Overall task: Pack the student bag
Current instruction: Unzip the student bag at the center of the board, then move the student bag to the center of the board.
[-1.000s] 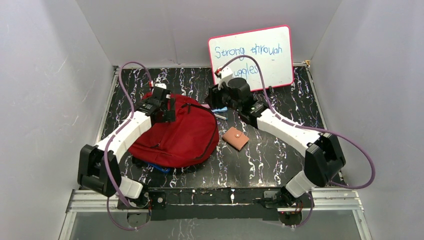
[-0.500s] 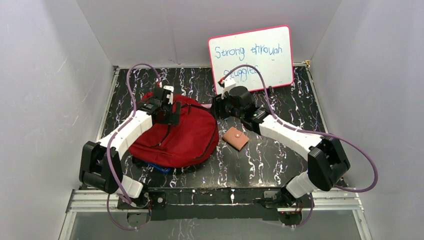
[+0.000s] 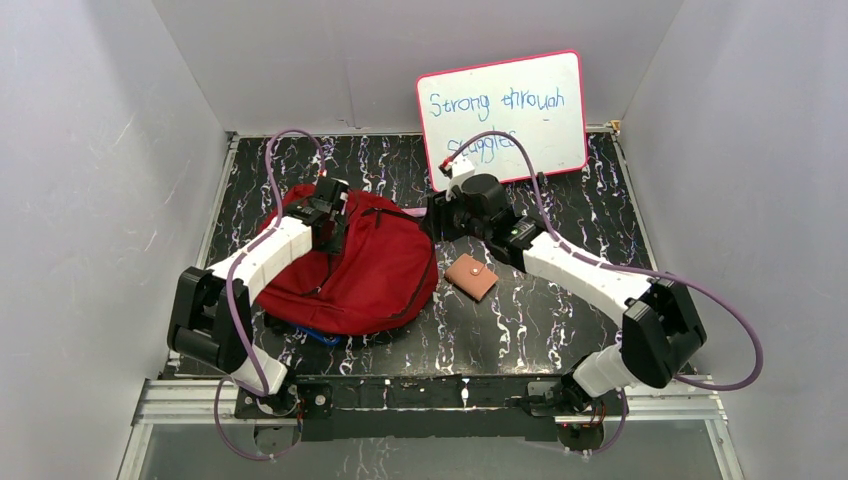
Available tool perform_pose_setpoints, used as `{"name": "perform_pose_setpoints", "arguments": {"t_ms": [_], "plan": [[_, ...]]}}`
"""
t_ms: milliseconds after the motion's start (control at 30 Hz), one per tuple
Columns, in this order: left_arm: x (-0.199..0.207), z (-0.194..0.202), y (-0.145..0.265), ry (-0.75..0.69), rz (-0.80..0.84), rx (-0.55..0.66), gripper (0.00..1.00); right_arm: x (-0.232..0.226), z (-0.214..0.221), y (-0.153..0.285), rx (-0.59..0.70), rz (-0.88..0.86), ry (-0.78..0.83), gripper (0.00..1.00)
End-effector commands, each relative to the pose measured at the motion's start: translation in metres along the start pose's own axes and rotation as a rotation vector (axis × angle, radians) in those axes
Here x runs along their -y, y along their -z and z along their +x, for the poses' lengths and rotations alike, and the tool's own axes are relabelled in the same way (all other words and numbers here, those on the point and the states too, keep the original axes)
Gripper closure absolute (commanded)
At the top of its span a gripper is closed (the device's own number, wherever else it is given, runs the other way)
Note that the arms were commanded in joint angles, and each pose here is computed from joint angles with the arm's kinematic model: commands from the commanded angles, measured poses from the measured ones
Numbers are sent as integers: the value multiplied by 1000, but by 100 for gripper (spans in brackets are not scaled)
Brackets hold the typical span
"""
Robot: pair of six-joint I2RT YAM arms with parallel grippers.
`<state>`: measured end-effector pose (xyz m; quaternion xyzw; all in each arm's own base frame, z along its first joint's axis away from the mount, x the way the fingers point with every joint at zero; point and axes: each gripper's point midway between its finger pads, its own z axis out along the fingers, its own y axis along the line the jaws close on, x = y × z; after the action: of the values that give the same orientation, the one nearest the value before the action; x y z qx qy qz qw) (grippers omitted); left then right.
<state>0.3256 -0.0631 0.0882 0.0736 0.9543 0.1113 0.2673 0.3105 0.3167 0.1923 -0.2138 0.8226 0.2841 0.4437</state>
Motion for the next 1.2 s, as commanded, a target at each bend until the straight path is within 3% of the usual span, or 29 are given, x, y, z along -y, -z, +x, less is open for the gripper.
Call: {"name": "perform_pose_setpoints", "arguments": {"t_ms": [0, 167, 367, 500, 600, 767, 900, 1167], "plan": [[-19, -15, 13, -7, -76, 32, 72, 1, -9, 20, 34, 38, -63, 42], [-23, -23, 19, 3, -90, 53, 98, 9, 19, 27, -48, 117, -251, 34], [-32, -34, 29, 14, -126, 78, 100, -9, 57, 20, -178, 49, -440, 29], [-40, -37, 35, 19, -163, 79, 100, -23, 65, 5, -222, -35, -473, 31], [-49, -37, 41, 37, -194, 75, 100, -27, 67, -11, -244, -62, -459, 38], [-66, -38, 56, 64, -240, 84, 100, -23, 60, -44, -245, -63, -386, 66], [-78, -35, 66, 73, -271, 82, 100, -17, 36, -74, -199, -70, -289, 80], [-91, -25, 76, 82, -323, 72, 100, -24, 3, -129, -195, -173, -143, 84]]}}
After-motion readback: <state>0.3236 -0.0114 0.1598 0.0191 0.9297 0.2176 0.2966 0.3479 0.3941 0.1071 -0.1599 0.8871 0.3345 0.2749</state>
